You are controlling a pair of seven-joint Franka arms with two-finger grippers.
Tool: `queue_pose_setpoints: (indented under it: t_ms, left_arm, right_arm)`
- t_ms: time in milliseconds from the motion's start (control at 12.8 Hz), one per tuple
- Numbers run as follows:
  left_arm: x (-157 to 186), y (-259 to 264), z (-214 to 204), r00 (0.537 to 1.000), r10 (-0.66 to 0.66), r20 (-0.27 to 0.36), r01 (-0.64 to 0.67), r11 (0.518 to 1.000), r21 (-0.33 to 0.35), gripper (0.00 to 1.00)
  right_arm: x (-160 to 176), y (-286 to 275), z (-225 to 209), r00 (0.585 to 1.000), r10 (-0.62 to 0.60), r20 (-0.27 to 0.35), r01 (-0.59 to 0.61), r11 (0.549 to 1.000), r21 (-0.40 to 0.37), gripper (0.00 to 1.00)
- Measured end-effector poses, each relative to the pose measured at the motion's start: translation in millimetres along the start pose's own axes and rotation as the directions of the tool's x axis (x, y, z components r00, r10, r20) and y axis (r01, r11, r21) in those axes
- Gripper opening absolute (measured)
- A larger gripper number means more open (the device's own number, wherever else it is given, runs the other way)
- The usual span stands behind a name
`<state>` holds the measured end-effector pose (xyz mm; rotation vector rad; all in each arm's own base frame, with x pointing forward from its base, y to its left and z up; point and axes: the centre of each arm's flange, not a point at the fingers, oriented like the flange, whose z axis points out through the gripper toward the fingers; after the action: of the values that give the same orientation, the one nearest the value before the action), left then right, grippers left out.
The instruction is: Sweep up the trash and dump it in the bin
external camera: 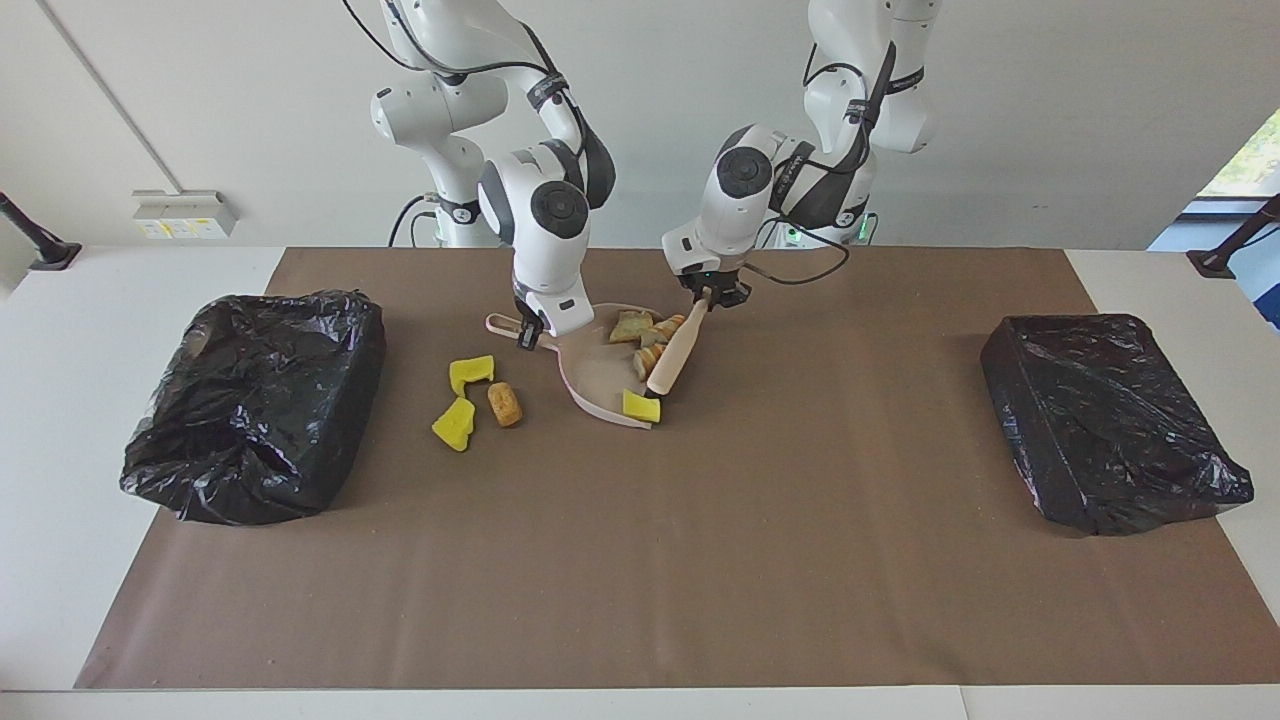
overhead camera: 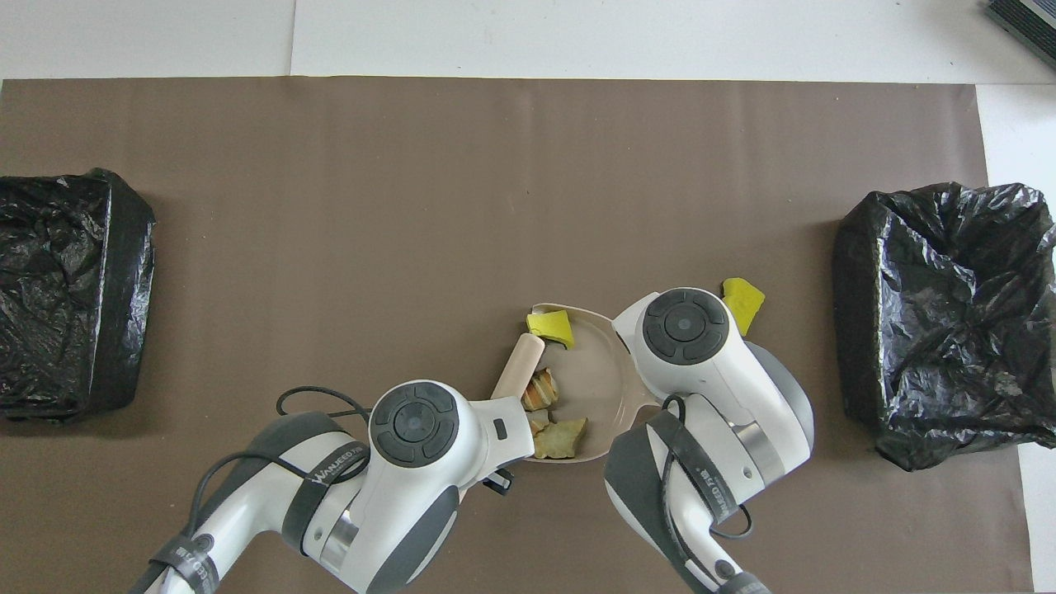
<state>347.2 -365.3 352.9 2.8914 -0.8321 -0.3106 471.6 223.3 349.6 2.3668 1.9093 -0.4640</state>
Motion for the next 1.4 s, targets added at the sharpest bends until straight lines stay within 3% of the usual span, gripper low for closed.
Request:
queue_pose_setpoints:
  t_ms: [234,546,935,1091,1403]
  left_arm:
    - [-9,35,0,0.999,-0.039,-0.004,0.039,0.999,-0.011,0.26]
    - [-4,44,-14,0.990,-0.138,-0.028,0.137,0.990,-0.026,0.26]
    - [13,43,-55,0.944,-0.320,-0.083,0.313,0.946,-0.081,0.26]
    - [18,43,-69,0.920,-0.380,-0.099,0.370,0.923,-0.103,0.26]
    - [27,17,-75,0.868,-0.486,-0.099,0.474,0.872,-0.123,0.26]
  right_arm:
    - [0,0,0,1.000,0.000,0.001,0.000,1.000,-0.001,0.32]
    - [0,0,0,1.000,0.000,0.001,0.000,1.000,-0.001,0.32]
    - [-2,5,-10,1.000,0.008,-0.013,-0.008,1.000,-0.015,0.32]
    - [-15,18,-18,1.000,0.014,-0.026,-0.014,1.000,-0.021,0.32]
    - [-80,62,-34,0.998,-0.023,-0.058,0.022,1.000,-0.020,0.32]
